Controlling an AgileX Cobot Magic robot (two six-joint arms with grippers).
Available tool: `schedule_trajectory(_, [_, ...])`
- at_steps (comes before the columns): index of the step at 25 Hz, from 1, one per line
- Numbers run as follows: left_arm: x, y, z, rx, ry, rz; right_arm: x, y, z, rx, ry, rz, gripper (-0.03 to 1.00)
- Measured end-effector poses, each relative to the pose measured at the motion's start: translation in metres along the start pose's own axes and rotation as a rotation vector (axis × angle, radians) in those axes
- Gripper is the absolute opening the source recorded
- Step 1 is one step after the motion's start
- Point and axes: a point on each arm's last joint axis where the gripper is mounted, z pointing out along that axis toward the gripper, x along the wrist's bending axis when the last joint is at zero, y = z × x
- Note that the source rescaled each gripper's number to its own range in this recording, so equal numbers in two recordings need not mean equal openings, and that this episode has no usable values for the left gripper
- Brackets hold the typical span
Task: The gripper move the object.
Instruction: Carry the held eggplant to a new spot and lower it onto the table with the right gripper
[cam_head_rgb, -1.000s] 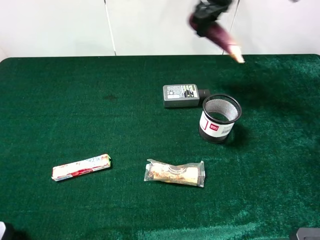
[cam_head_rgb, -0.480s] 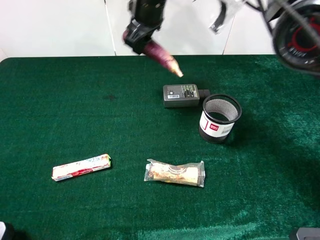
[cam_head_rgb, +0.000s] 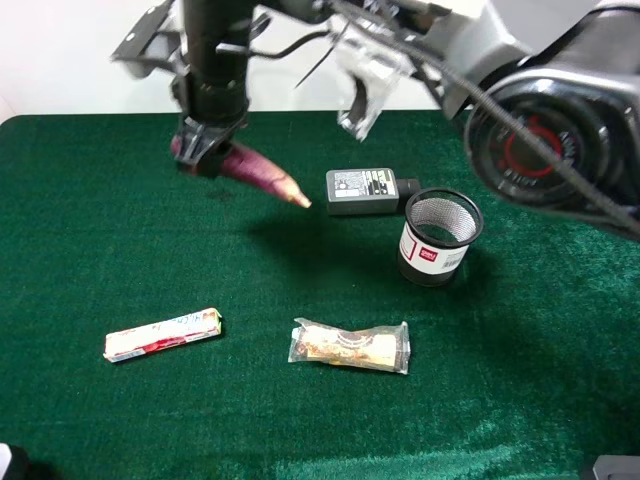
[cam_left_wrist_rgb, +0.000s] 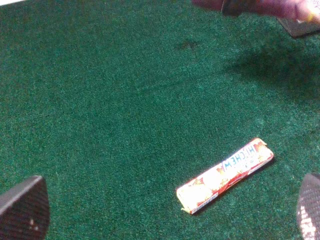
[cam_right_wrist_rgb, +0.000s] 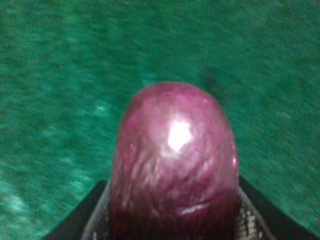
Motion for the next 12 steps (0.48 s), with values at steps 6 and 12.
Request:
schedule_trajectory(6, [0.000, 0.000, 0.000, 0.000, 0.000, 0.000, 0.038, 0.014, 0.022, 0.027, 0.040, -0.076, 0.01])
schedule_trajectory(12, [0.000, 0.000, 0.000, 0.000, 0.000, 0.000, 0.064, 0.022, 0.046, 0.034, 0.072, -0.119, 0.01])
